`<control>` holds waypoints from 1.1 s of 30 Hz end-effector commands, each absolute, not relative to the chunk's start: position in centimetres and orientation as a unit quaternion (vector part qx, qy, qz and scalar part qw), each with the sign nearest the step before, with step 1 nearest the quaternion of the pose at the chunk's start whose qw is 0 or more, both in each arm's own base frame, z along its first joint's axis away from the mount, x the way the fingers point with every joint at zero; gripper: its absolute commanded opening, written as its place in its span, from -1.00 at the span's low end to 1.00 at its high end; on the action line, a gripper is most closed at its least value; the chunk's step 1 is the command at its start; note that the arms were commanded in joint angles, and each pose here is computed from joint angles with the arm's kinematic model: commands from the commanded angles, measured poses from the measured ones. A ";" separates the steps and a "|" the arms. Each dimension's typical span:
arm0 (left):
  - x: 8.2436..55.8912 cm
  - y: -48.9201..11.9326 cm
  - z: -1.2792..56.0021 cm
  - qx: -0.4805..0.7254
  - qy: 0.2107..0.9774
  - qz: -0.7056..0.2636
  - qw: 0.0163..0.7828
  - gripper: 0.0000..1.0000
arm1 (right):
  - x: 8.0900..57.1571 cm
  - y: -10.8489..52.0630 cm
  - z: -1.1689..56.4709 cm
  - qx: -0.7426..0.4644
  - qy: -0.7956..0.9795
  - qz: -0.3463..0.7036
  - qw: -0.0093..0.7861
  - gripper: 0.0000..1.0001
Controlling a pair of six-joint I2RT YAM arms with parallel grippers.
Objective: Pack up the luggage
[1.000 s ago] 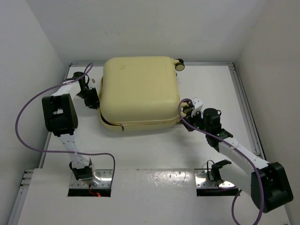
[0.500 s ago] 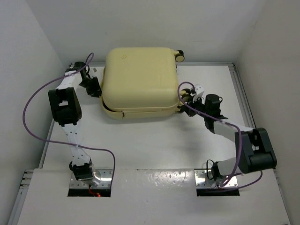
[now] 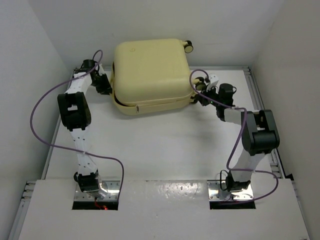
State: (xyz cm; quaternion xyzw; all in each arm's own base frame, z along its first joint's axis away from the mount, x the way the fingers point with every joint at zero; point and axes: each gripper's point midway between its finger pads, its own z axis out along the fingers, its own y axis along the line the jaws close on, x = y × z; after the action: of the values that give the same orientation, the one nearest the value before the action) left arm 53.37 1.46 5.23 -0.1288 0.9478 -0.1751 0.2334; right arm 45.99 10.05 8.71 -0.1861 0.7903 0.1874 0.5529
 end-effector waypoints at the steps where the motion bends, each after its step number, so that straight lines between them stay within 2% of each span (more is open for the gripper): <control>1: 58.2 15.9 3.1 -0.157 0.924 0.061 0.342 -1.00 | 52.1 -5.1 12.2 -0.042 0.780 -0.044 0.623 -1.00; 11: 57.9 16.3 1.6 -0.161 0.927 0.071 0.330 -1.00 | 58.8 -7.9 10.9 0.003 0.776 -0.073 0.627 -1.00; 18: 58.1 16.4 0.6 -0.156 0.930 0.059 0.327 -1.00 | 62.9 -6.8 9.1 0.006 0.774 -0.053 0.630 -1.00; 23: 59.2 14.7 2.1 -0.132 0.926 0.010 0.354 -0.96 | 66.3 -4.7 8.0 0.001 0.769 -0.035 0.639 -1.00; 26: 59.5 12.5 3.8 -0.105 0.919 -0.060 0.375 -0.73 | 67.6 -2.7 8.0 0.001 0.768 -0.012 0.641 -1.00; 28: 60.1 11.0 7.3 -0.080 0.903 -0.096 0.412 -0.44 | 67.8 -0.5 8.1 -0.015 0.768 0.009 0.640 -1.00; 29: 60.1 10.2 8.6 -0.076 0.895 -0.118 0.423 -0.21 | 67.7 0.0 7.9 -0.020 0.769 0.016 0.639 -1.00; 30: 59.7 8.9 11.4 -0.061 0.883 -0.147 0.441 0.11 | 67.3 0.8 7.1 -0.026 0.774 0.026 0.632 -1.00; 32: 59.7 8.0 15.3 -0.054 0.860 -0.169 0.478 0.31 | 66.4 4.1 7.9 -0.059 0.766 0.052 0.638 -1.00; 33: 59.1 7.2 16.2 -0.050 0.855 -0.185 0.483 0.49 | 65.9 5.4 7.7 -0.077 0.765 0.067 0.635 -1.00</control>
State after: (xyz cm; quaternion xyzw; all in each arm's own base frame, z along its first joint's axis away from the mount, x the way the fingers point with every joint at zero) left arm 57.74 3.68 6.87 -0.0807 0.9081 -0.2023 0.3575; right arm 64.54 12.26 8.03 -0.1438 0.7563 0.1893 0.6095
